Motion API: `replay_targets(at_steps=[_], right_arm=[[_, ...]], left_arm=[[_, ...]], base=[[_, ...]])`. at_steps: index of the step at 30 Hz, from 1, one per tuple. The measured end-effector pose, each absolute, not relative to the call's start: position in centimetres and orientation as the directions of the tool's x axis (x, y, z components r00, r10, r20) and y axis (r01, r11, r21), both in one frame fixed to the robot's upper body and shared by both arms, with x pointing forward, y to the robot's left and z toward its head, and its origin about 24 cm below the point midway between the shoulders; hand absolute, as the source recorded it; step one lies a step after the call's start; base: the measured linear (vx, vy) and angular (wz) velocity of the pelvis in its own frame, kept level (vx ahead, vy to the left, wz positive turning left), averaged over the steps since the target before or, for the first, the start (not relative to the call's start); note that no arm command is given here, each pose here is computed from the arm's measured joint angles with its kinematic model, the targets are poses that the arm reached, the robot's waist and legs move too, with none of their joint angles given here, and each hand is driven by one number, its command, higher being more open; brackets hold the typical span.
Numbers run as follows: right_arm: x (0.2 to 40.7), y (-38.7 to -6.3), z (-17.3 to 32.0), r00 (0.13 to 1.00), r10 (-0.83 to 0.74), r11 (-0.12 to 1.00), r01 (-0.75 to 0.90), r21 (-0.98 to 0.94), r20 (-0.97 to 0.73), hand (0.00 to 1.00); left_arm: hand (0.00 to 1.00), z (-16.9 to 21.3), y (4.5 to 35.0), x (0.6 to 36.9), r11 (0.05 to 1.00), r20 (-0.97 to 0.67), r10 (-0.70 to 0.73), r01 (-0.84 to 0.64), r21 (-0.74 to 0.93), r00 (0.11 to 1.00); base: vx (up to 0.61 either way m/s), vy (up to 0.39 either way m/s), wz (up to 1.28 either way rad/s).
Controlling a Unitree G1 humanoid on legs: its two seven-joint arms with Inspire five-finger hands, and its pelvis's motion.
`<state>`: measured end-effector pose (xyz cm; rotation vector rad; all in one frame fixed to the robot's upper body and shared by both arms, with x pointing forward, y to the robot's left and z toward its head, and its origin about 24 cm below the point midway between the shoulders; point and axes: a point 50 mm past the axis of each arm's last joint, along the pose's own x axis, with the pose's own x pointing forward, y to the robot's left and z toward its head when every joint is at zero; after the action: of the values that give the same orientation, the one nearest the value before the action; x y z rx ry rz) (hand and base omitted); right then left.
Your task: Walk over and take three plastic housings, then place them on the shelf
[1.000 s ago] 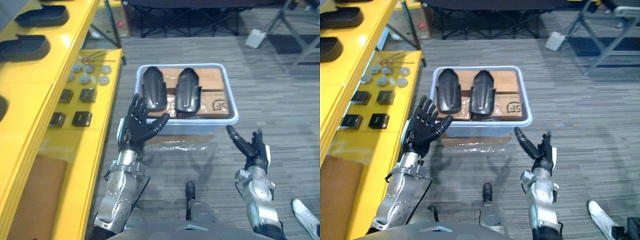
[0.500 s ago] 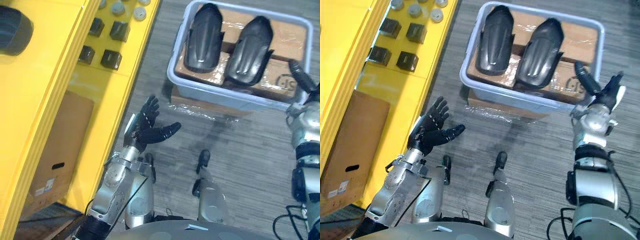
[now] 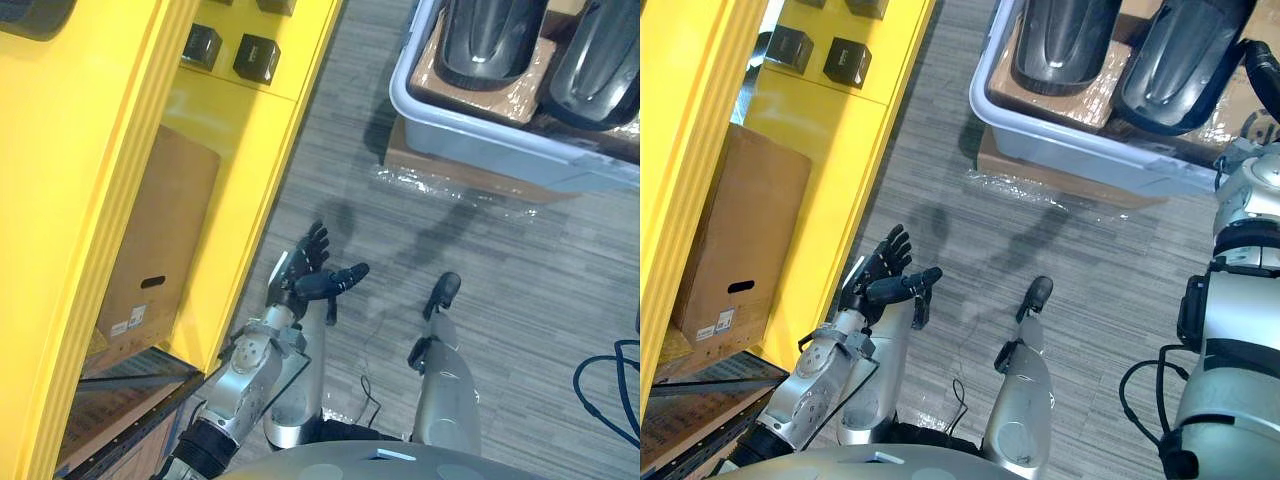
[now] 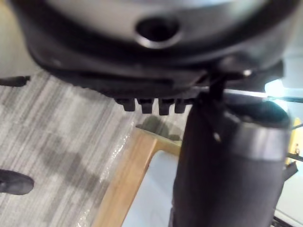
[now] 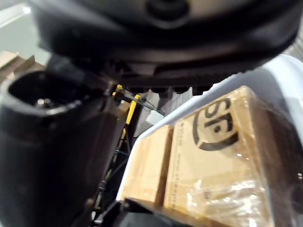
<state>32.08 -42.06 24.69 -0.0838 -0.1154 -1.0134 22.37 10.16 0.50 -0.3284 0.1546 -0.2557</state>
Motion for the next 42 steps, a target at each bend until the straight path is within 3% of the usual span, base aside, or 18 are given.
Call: replay_targets(at_steps=[7, 17, 18, 30, 35, 42], right_arm=[[31.3, -42.9, 24.8, 0.456, -0.883, 0.44, 0.887, -0.14, 0.11, 1.0], [30.5, -43.7, 25.1, 0.44, -0.889, 0.383, 0.865, -0.324, 0.126, 1.0], [30.3, -43.9, 25.1, 0.434, -0.894, 0.377, 0.863, -0.336, 0.111, 0.0], [27.3, -46.2, 24.7, 0.319, -0.947, 0.289, 0.795, -0.533, -0.037, 0.0], [28.0, -45.8, 22.8, 0.389, -0.91, 0.402, 0.741, -0.538, -0.144, 0.0], [30.2, -44.0, 21.9, 0.505, -0.862, 0.436, 0.695, -0.572, -0.042, 0.0]], left_arm=[[1.0, 0.1, 9.1, 22.5, 0.903, -0.101, -0.273, 0.219, -0.371, 0.957], [1.0, -0.5, 8.8, 22.3, 0.901, -0.115, -0.276, 0.215, -0.377, 0.954], [1.0, -0.5, 8.8, 22.3, 0.901, -0.115, -0.276, 0.215, -0.378, 0.954], [1.0, -0.5, 9.3, 22.2, 0.906, -0.116, -0.254, 0.194, -0.376, 0.96], [1.0, -0.6, 9.8, 21.5, 0.909, -0.125, -0.242, 0.18, -0.377, 0.962], [1.0, 0.1, 11.8, 21.7, 0.923, -0.108, -0.139, 0.089, -0.374, 0.984]], base=[[-0.03, 0.06, 0.02], [-0.05, 0.049, 0.04], [-0.04, 0.06, 0.04], [-0.06, 0.042, 0.03], [-0.05, 0.026, 0.0], [-0.04, 0.03, 0.03]])
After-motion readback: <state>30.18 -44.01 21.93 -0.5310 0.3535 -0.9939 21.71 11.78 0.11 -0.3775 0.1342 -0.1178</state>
